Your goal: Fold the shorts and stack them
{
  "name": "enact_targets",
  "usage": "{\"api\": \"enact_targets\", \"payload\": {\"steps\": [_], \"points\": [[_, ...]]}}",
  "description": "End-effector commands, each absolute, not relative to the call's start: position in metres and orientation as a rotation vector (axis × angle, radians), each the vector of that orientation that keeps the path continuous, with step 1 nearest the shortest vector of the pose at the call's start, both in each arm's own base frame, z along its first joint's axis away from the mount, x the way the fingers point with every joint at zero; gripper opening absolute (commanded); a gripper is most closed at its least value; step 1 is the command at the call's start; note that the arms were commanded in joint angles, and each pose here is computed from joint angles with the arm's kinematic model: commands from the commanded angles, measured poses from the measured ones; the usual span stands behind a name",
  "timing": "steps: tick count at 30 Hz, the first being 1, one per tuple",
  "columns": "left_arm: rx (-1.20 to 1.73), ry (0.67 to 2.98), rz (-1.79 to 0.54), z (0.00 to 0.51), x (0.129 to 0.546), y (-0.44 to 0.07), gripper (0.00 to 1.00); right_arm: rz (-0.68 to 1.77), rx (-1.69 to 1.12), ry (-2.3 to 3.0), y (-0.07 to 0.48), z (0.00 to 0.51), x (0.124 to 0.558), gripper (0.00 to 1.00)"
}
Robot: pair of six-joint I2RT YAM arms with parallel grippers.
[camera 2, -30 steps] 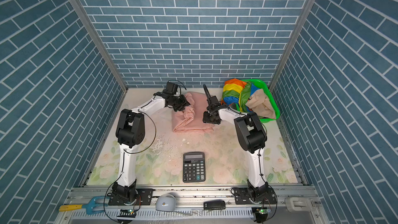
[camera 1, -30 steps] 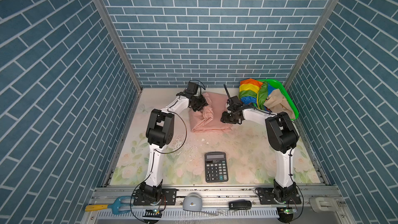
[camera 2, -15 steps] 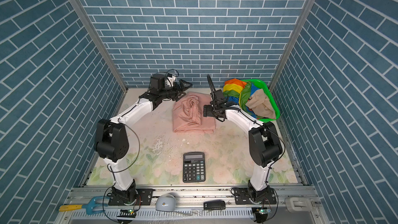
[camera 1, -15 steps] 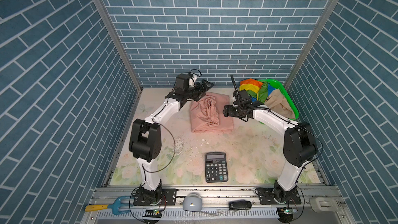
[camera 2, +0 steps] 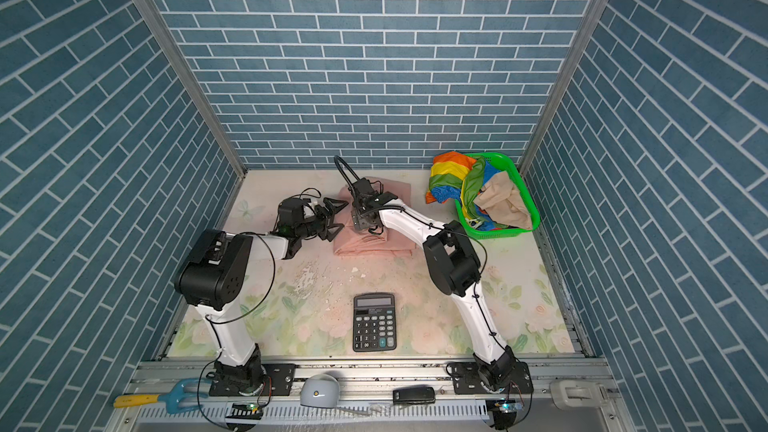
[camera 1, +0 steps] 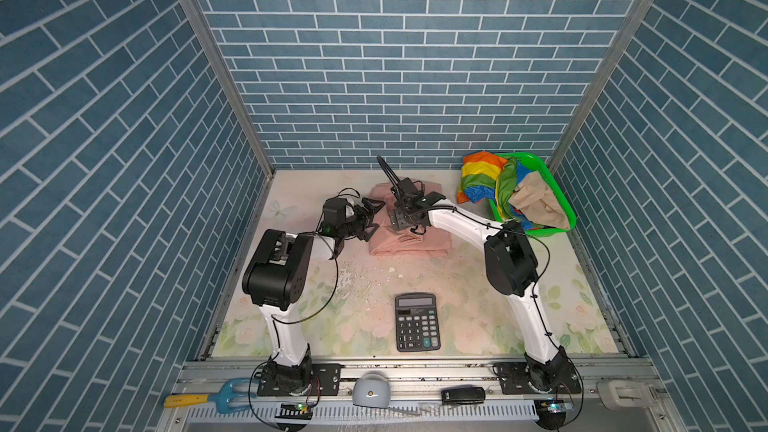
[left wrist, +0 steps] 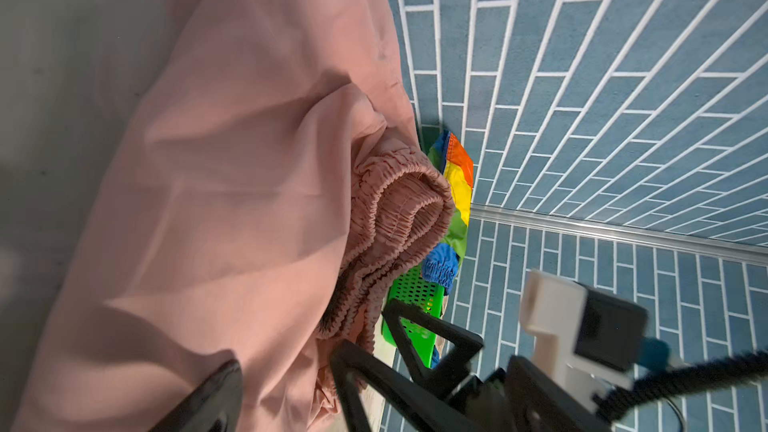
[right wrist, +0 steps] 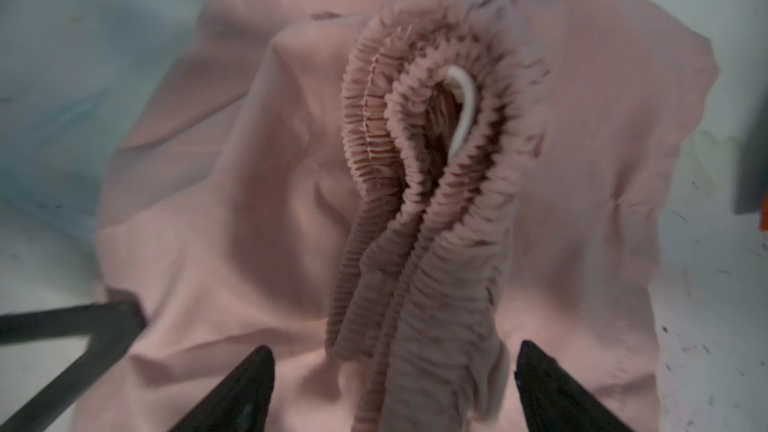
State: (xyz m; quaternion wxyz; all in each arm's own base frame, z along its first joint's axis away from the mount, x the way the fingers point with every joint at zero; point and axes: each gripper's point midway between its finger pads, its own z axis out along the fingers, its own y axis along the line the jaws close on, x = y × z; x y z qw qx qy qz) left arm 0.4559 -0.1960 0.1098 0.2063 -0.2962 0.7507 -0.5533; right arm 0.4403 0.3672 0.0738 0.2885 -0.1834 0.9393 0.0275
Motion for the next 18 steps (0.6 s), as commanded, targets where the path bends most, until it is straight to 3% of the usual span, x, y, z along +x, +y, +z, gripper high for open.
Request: {"api": "enact_targets", "payload": {"steps": [1, 8, 18], "points": [[-0.828, 1.976, -1.554, 0.130, 0.461, -0.191, 1.00, -0.100, -0.498, 2.542, 0.349, 0.060, 0.443, 0.91], [-0.953, 2.067, -1.471, 0.080, 0.444, -0.185, 1.00, -0.220, -0.482, 2.550, 0.330, 0.051, 0.450, 0.91], [-0.975, 2.165, -1.432, 0.039, 0.425, -0.190, 1.00, -0.190, -0.355, 2.585, 0.267, 0.060, 0.447, 0.91]]}}
